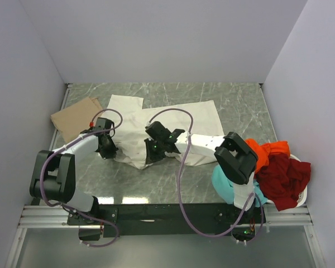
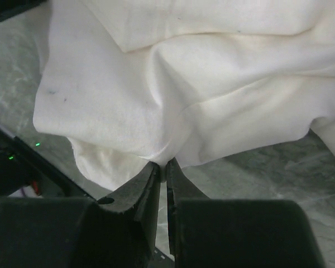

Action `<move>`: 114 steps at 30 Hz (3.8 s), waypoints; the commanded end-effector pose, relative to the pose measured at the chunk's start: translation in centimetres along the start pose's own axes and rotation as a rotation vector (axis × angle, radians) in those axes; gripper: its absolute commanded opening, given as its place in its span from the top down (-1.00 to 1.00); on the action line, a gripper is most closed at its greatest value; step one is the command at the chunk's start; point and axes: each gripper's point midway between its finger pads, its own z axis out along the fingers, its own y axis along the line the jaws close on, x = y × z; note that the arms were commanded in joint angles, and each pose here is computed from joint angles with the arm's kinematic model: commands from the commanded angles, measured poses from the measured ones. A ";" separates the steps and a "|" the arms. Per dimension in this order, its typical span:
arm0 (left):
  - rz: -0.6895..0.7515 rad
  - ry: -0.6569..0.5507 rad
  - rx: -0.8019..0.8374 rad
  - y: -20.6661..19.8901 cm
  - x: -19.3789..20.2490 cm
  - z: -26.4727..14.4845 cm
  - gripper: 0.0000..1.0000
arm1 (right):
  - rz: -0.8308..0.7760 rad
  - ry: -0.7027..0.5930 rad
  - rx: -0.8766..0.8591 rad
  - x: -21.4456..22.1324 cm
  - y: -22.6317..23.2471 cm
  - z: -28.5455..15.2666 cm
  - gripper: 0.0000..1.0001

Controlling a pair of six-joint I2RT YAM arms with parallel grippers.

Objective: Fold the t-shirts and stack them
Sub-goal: Fold the tshirt

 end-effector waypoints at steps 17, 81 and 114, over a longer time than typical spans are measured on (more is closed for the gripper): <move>-0.105 -0.079 0.090 -0.5 -1.1 -7.4 0.06 | -0.108 0.068 -0.141 2.8 3.4 -2.6 0.09; -0.294 -0.082 -0.016 5.1 5.7 -11.9 0.65 | 0.006 -0.092 0.078 -5.8 -5.4 1.0 -0.07; -0.207 0.039 0.147 0.2 8.4 -4.6 0.63 | -0.053 -0.135 0.005 -7.2 -2.2 -1.7 -0.08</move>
